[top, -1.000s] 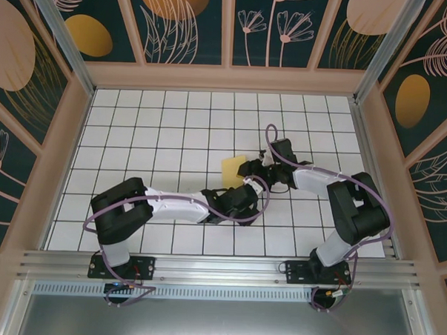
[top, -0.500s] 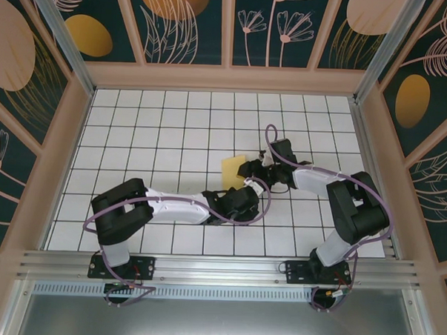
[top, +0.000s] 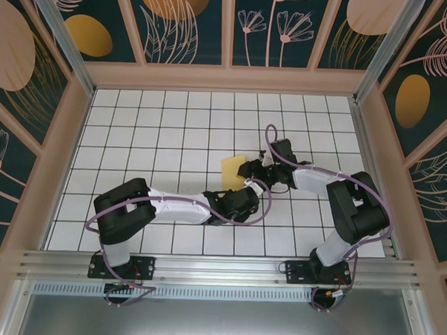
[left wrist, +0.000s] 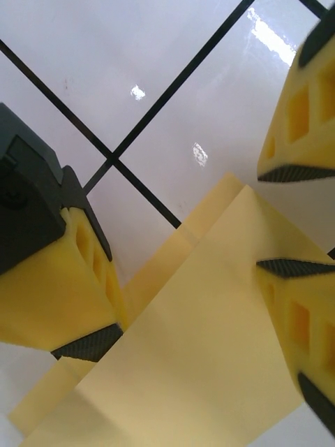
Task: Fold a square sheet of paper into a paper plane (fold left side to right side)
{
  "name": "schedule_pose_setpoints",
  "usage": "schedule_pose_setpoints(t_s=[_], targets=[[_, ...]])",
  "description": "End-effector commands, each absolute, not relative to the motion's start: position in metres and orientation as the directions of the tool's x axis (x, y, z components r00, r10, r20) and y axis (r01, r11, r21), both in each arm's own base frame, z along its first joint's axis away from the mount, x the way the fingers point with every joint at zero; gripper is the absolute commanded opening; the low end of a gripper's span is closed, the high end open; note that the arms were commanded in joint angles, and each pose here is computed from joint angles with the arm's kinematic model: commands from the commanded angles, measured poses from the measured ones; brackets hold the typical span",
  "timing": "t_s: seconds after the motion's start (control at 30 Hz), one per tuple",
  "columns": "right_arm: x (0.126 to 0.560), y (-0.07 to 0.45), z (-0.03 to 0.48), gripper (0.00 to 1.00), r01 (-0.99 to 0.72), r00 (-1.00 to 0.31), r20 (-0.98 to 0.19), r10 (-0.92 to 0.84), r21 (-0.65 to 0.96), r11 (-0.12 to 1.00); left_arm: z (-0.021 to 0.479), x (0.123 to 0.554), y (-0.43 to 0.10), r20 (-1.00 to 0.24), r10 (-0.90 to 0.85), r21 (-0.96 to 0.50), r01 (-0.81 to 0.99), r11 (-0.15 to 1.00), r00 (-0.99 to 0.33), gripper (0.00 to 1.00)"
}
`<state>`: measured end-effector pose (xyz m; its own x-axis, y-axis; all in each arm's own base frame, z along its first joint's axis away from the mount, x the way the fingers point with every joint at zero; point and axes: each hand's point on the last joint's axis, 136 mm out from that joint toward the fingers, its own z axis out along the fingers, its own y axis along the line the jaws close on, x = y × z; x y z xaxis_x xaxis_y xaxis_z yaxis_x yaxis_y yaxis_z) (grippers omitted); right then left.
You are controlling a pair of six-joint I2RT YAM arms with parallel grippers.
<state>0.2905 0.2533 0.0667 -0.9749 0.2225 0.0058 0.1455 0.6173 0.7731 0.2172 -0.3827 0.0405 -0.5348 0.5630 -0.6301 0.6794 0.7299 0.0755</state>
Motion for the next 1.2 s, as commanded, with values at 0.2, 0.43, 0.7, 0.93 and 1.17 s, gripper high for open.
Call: schedule_pose_setpoints(t_s=[0.2, 0.43, 0.7, 0.93, 1.17], targets=[[0.295, 0.259, 0.072, 0.55, 0.129, -0.977, -0.005, 0.211, 0.777, 0.616, 0.055, 0.223, -0.380, -0.647, 0.550, 0.105, 0.653, 0.750, -0.528, 0.12], [0.296, 0.259, 0.075, 0.55, 0.120, -0.978, -0.015, 0.210, 0.781, 0.613, 0.065, 0.225, -0.381, -0.667, 0.526, 0.083, 0.650, 0.756, -0.528, 0.00], [0.297, 0.260, 0.076, 0.55, 0.120, -0.977, -0.014, 0.211, 0.782, 0.611, 0.072, 0.227, -0.380, -0.683, 0.500, 0.052, 0.647, 0.761, -0.533, 0.00], [0.297, 0.260, 0.077, 0.55, 0.121, -0.977, -0.015, 0.213, 0.784, 0.608, 0.075, 0.223, -0.381, -0.697, 0.488, 0.009, 0.673, 0.739, -0.526, 0.23], [0.298, 0.265, 0.087, 0.55, 0.116, -0.977, -0.012, 0.213, 0.807, 0.579, 0.071, 0.221, -0.392, -0.687, 0.508, -0.004, 0.701, 0.713, -0.520, 0.60]])
